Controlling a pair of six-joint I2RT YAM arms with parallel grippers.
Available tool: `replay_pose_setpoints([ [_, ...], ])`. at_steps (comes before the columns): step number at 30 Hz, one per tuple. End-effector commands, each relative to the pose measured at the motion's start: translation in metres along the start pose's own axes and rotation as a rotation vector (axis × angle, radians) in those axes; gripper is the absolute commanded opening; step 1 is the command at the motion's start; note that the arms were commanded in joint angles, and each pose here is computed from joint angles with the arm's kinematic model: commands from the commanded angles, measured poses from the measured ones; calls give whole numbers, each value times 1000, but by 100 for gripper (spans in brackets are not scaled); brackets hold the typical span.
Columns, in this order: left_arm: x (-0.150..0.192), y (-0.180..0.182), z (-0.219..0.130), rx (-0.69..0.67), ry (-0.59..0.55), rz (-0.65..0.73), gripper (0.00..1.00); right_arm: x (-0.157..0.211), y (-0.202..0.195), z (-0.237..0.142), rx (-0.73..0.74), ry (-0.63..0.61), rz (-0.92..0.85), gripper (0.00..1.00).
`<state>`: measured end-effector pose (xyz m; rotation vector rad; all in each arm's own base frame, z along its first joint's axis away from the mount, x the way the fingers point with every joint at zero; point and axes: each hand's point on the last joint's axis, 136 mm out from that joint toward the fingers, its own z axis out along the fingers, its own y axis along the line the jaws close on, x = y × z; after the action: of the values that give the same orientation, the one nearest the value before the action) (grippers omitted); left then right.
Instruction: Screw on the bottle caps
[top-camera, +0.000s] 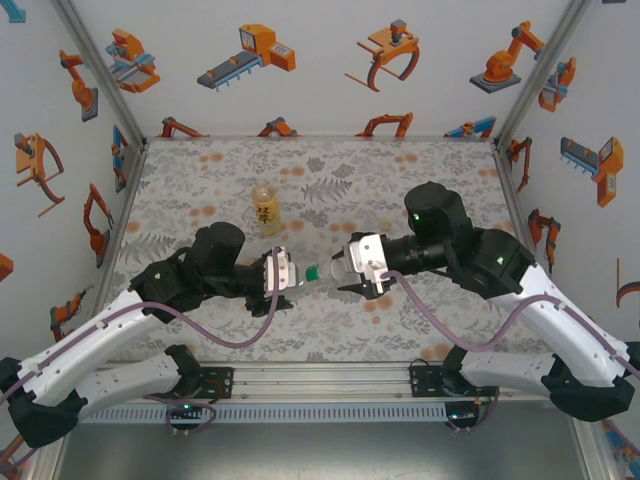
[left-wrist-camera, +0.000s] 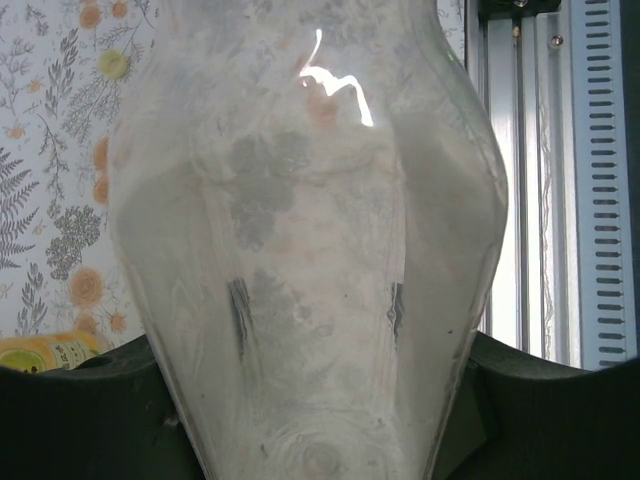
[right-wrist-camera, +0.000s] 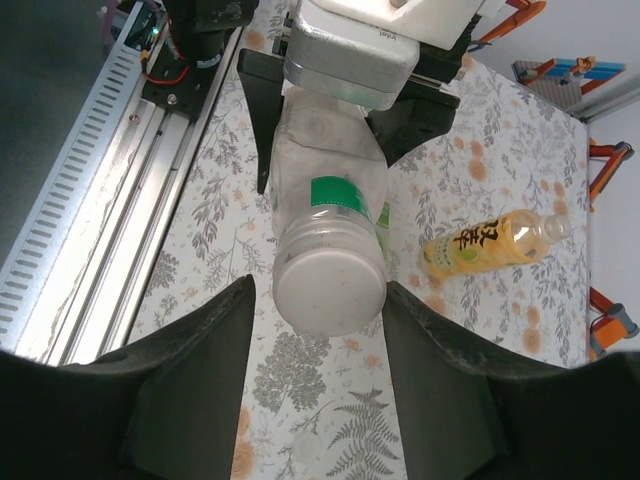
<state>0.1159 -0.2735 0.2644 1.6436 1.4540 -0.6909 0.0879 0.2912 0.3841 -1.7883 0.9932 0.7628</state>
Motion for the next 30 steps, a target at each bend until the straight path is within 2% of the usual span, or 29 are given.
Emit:
replay_pose_setpoints([
  [1, -14, -1, -6, 8, -36, 11, 0, -19, 1, -5, -13, -61, -48, 47],
  [8, -14, -2, -8, 3, -35, 9, 0, -15, 1, -4, -7, -48, 18, 37],
  [11, -12, -1, -7, -3, -28, -1, 0, -10, -4, -3, 27, -35, 133, 33],
  [17, -11, -1, -7, -6, -26, -3, 0, 4, -17, 3, 122, -54, 507, 25],
  [23, -10, 0, -6, -8, -21, -3, 0, 26, -42, 2, 298, -92, 1007, 9],
  [30, -7, 2, -2, -14, -6, -8, 0, 43, -45, 5, 350, -62, 1561, 8],
])
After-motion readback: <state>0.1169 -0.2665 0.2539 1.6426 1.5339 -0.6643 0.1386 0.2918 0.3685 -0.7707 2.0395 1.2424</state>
